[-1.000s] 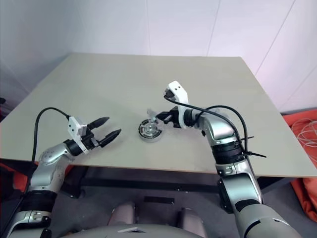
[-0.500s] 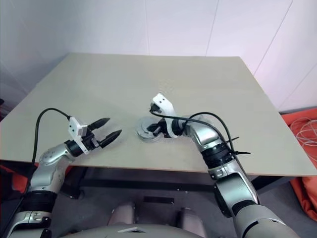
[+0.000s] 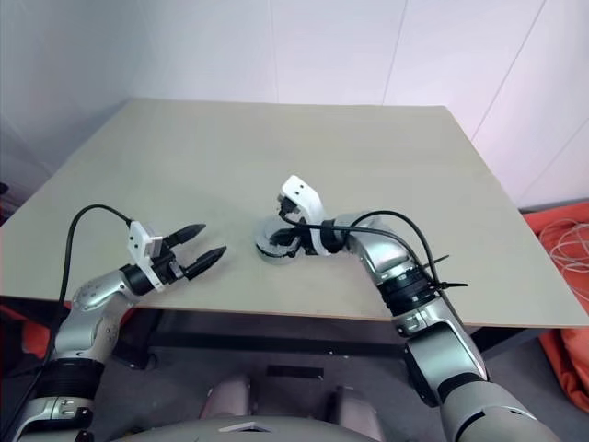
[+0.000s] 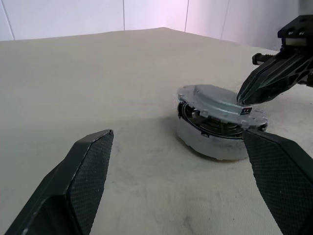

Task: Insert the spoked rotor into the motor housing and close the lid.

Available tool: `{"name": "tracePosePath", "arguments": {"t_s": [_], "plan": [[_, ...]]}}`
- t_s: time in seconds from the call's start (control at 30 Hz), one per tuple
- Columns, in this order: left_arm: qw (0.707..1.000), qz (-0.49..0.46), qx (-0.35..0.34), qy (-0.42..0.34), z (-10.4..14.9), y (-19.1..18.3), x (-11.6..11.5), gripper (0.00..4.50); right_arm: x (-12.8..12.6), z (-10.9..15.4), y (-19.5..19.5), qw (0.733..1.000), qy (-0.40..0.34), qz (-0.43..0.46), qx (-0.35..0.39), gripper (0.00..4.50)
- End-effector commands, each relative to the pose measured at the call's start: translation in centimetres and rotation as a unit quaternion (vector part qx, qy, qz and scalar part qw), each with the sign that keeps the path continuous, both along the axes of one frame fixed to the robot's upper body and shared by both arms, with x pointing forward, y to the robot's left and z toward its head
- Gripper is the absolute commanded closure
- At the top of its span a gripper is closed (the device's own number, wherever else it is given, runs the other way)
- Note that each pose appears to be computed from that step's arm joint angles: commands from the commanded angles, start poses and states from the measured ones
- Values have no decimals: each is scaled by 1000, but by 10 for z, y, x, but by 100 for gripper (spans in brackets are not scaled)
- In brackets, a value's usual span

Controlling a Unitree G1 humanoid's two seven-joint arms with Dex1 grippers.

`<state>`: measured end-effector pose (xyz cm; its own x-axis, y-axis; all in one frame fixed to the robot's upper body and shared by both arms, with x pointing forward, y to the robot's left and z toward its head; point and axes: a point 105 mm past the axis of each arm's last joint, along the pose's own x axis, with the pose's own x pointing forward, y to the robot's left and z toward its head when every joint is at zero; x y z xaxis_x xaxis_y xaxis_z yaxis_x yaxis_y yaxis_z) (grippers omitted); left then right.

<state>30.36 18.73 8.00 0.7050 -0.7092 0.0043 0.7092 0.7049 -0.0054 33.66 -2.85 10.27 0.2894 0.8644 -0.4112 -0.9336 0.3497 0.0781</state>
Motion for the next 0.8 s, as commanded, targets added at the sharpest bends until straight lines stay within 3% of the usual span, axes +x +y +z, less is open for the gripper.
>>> {"name": "tracePosePath", "arguments": {"t_s": [0.03, 0.1, 0.43, 0.8], "plan": [[1000, -13, 1, -28, 16, -1, 1, 0, 3, 31, -2, 998, -13, 13, 52, 408], [999, -16, 1, -28, 16, -3, 0, 0, 0, 30, -5, 998, -8, 32, 50, 357], [999, -16, 2, -30, 19, -2, -2, 0, 23, 20, -7, 995, -62, 76, -16, 9], [999, -4, 4, -32, 21, 2, -7, 0, 30, 7, 2, 989, -76, 118, -46, 4]]}}
